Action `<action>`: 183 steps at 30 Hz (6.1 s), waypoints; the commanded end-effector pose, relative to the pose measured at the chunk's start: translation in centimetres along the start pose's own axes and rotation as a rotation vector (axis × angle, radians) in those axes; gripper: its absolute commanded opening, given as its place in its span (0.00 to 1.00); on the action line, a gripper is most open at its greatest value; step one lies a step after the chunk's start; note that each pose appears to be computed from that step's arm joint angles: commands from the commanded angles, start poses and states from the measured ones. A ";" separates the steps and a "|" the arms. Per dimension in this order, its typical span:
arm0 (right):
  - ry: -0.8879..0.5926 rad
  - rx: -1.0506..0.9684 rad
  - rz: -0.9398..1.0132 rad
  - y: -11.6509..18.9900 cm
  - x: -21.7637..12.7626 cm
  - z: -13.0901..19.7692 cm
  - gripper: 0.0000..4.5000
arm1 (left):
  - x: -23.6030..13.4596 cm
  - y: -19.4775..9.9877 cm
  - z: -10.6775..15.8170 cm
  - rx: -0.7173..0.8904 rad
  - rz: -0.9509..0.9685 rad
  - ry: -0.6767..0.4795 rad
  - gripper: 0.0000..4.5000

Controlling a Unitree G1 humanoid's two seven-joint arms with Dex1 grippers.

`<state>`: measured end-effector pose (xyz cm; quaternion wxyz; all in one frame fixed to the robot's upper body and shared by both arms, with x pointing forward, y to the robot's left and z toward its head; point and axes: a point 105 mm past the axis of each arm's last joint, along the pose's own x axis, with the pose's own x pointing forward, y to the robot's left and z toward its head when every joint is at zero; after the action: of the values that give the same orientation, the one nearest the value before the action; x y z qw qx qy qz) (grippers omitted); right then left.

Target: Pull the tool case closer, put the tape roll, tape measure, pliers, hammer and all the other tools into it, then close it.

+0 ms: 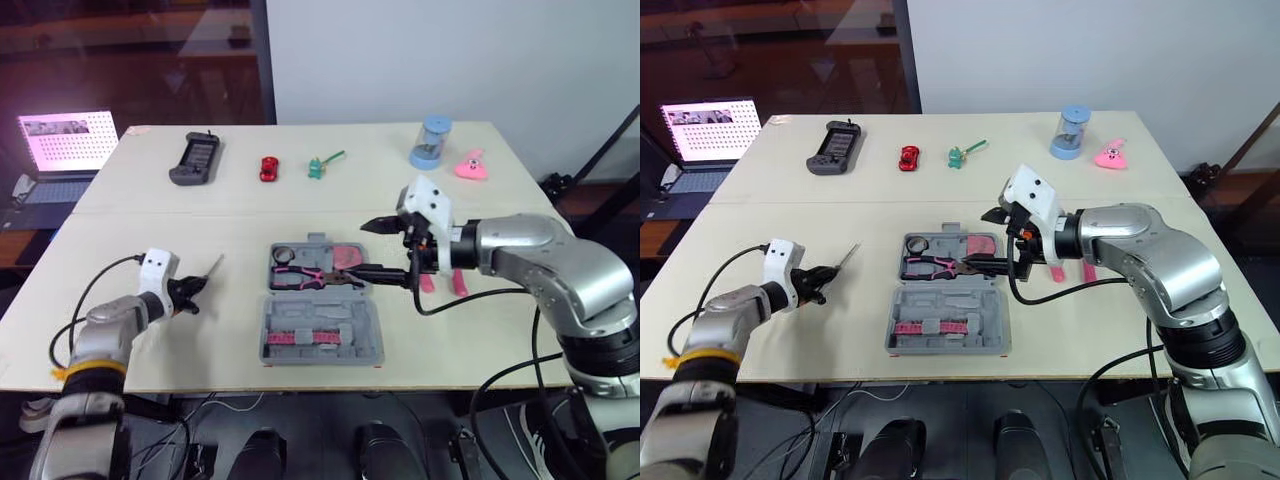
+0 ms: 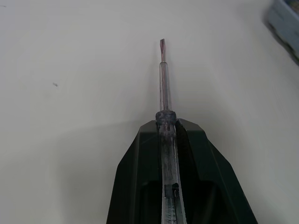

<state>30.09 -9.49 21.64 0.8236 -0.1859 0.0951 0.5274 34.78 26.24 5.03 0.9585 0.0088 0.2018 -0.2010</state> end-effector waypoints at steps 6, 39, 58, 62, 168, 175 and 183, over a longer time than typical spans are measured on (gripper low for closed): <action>-0.032 -0.021 0.009 1.1 0.5 0.4 1.00 | -1.8 -3.0 -1.1 0.009 0.021 0.057 0.00; 0.008 -0.037 0.007 1.1 0.9 -0.5 1.00 | -1.1 -4.6 -1.0 0.033 0.048 0.148 0.00; 0.044 -0.054 0.020 2.2 -0.4 -2.1 1.00 | -2.8 -9.3 10.7 0.369 -0.583 0.036 0.00; 0.069 -0.030 -0.005 3.1 -1.2 -3.2 1.00 | -1.1 -11.0 10.9 0.577 -0.696 0.166 0.00; 0.064 0.204 0.051 5.1 -2.0 -3.7 1.00 | 4.2 -17.4 7.9 0.571 -0.862 -0.049 0.00; 0.083 0.200 0.017 4.6 -2.0 -3.8 1.00 | 6.3 -17.5 5.7 0.619 -0.860 -0.042 0.00; 0.103 0.190 0.003 4.6 -2.2 -4.1 1.00 | 8.8 -17.3 2.5 0.625 -0.778 0.056 0.00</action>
<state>25.27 -11.28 16.97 0.8275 -0.1193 0.2057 0.5085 36.30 6.24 6.05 0.7602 0.2043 0.1256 -0.6038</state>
